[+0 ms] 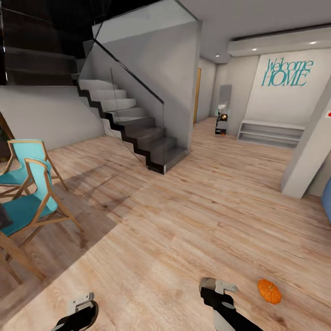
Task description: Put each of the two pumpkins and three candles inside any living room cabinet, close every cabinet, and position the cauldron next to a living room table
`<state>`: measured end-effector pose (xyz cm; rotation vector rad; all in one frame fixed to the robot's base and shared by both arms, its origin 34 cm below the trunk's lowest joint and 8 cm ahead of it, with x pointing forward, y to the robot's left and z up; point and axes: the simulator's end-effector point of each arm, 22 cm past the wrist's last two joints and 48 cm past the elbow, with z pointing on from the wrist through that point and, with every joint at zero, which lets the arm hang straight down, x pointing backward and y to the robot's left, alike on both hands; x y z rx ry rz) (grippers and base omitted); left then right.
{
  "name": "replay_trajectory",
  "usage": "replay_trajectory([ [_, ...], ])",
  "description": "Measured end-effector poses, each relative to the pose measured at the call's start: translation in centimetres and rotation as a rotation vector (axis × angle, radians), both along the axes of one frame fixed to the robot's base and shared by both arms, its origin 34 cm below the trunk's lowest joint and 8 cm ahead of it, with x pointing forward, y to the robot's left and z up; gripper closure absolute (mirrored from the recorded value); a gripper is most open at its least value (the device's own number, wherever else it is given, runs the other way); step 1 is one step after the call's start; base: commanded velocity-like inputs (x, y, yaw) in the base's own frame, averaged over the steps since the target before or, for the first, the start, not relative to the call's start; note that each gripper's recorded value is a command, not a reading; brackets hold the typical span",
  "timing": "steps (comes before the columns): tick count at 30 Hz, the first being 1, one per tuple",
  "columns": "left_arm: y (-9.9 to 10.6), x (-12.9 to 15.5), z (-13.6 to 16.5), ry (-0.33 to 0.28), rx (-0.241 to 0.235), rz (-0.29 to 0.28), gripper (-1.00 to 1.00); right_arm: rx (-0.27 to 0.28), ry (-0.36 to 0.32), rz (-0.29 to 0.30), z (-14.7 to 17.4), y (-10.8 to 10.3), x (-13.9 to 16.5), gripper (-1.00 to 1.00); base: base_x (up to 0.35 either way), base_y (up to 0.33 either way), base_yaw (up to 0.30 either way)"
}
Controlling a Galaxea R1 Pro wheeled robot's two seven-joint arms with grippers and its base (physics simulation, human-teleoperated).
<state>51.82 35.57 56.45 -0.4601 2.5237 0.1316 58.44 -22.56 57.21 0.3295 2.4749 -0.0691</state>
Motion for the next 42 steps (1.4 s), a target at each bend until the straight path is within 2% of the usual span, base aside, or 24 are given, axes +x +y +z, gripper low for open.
replay_trajectory([
  [9,-0.2,0.0,0.0,-0.001,0.000,-0.002,1.00,0.003,0.000,0.001,0.0,0.2,0.0,1.00,0.000,0.000,0.286],
  [42,-0.1,-0.2,5.0,0.001,0.005,0.005,1.00,0.006,0.001,0.003,5.0,0.5,-0.1,1.00,0.000,0.000,0.286],
])
